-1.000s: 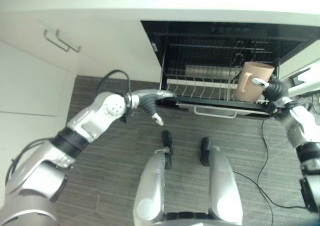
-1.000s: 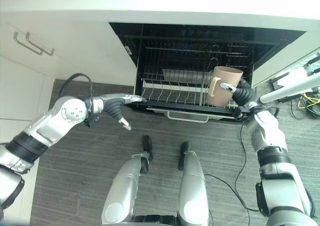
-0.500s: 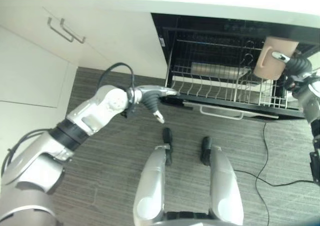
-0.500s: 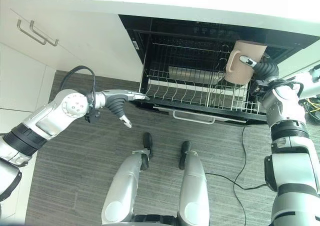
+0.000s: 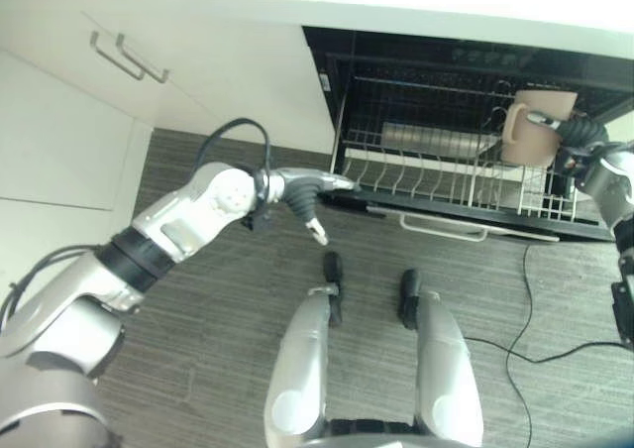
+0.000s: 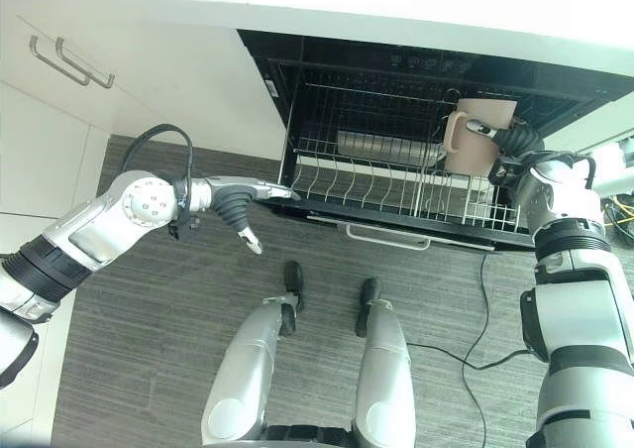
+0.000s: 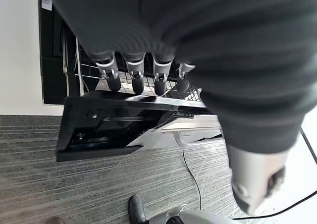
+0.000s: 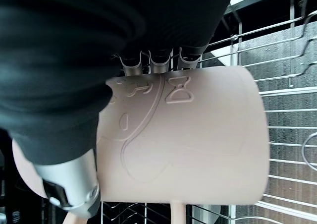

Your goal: Place the dishes in the dishwasher.

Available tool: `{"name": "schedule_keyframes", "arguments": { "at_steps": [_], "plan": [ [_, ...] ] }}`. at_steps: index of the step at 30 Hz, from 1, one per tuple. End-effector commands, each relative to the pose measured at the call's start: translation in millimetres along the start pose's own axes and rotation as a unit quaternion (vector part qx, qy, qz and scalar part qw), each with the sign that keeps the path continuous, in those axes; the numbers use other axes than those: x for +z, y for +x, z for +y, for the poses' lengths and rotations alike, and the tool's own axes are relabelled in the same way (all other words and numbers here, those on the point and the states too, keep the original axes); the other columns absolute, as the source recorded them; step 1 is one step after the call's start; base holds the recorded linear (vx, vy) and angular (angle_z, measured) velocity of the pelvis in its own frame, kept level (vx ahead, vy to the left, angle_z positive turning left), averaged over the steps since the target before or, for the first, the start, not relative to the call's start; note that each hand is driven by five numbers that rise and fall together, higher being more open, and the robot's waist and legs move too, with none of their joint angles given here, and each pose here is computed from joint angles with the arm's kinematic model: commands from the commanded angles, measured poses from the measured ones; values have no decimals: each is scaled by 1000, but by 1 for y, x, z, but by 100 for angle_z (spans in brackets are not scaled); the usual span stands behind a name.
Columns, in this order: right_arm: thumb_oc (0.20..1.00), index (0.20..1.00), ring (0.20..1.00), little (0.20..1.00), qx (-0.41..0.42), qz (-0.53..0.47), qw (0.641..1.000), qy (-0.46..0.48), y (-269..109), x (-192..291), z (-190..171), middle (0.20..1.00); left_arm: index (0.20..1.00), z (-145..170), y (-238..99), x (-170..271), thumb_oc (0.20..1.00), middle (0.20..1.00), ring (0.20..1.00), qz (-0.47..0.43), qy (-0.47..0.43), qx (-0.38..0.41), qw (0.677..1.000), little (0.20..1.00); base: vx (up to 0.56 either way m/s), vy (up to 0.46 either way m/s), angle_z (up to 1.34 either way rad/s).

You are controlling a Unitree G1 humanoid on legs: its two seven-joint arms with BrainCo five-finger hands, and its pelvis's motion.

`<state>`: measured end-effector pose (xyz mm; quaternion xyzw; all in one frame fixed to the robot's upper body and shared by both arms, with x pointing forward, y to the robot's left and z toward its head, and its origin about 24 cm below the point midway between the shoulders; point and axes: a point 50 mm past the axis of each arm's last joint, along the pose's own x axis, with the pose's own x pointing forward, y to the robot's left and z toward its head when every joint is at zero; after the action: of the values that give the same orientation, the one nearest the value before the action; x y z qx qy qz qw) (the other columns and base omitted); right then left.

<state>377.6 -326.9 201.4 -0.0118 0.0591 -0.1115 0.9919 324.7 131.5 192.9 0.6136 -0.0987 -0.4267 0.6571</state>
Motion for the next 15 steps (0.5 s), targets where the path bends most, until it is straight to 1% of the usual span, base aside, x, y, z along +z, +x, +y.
{"name": "schedule_keyframes", "arguments": {
  "at_steps": [1,6,11,15],
  "plan": [
    [200,200,200,200,-26,-52,998,-12,-4,47,-10,200,1000,7,-5,14,1000,1000,1000,-38,17,2,999,1000,37,-17,2],
    [200,200,200,200,-33,-44,998,-14,-2,55,-5,200,1000,16,-6,17,1000,1000,1000,-42,25,11,999,1000,16,-1,0],
    [200,200,200,200,-35,-30,999,-24,0,47,-4,200,1000,23,-7,20,1000,1000,1000,-41,23,20,999,1000,0,0,0],
    [200,200,200,200,-24,-34,999,-22,1,50,0,200,1000,26,-7,21,1000,1000,1000,-42,17,24,999,1000,0,0,0]
  ]
}}
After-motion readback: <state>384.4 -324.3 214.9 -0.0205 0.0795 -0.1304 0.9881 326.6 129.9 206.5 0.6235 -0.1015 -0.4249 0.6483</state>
